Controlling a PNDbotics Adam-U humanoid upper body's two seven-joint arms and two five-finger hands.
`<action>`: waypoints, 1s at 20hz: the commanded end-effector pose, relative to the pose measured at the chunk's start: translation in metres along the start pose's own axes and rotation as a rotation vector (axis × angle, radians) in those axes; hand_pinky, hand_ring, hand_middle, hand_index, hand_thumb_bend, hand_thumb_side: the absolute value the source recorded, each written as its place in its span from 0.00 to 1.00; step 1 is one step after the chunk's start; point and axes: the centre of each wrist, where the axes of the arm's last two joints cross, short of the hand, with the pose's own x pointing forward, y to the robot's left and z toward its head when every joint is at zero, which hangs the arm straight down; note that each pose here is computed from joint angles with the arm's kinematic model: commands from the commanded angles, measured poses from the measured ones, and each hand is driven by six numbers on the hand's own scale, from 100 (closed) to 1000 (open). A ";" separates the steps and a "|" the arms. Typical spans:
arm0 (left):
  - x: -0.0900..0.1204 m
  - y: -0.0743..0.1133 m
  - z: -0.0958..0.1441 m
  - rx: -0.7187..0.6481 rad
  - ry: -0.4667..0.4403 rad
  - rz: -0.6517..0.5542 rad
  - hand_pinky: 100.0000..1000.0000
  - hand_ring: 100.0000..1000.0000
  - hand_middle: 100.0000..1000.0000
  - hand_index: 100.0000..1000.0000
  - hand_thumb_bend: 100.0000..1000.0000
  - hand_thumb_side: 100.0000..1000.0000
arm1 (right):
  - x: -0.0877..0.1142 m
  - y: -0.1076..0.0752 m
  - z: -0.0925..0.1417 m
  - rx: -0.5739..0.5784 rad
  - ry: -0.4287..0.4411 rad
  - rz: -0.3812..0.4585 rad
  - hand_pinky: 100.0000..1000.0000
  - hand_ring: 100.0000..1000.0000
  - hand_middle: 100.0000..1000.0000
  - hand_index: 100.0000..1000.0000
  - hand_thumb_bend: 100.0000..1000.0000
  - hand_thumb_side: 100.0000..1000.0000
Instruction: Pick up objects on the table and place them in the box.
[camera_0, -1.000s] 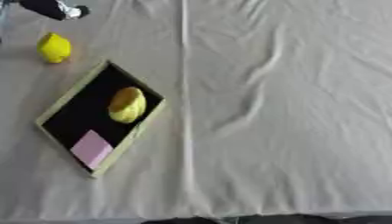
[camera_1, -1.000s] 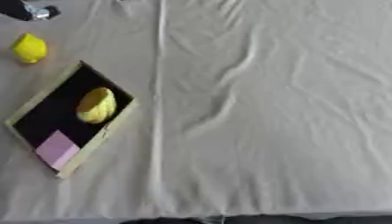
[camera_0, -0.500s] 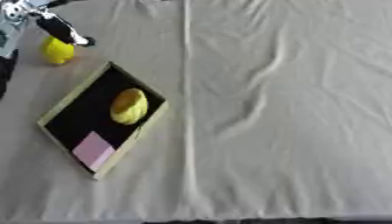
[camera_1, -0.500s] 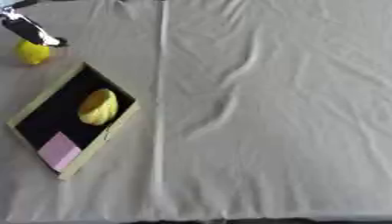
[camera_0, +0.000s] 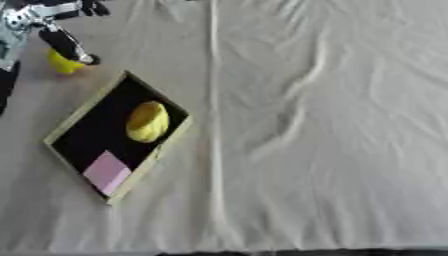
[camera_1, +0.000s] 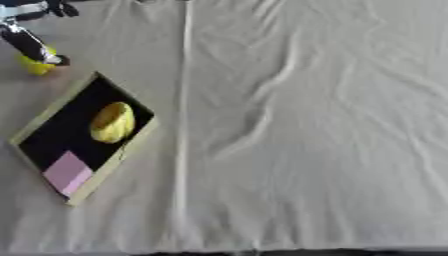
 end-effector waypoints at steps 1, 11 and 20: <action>-0.021 0.012 0.016 0.021 0.082 -0.015 0.93 0.89 0.84 0.92 0.50 0.00 | 0.005 -0.006 -0.006 -0.004 -0.024 0.016 0.91 0.83 0.72 0.81 0.00 0.00; -0.049 -0.001 0.029 0.014 0.220 0.004 0.93 0.90 0.84 0.92 0.51 0.00 | 0.004 -0.005 -0.004 -0.002 -0.009 0.014 0.91 0.83 0.72 0.80 0.00 0.00; -0.057 -0.010 0.031 0.055 0.262 0.047 0.92 0.89 0.83 0.92 0.48 0.00 | 0.003 -0.004 -0.002 -0.002 0.003 0.011 0.91 0.83 0.72 0.80 0.00 0.00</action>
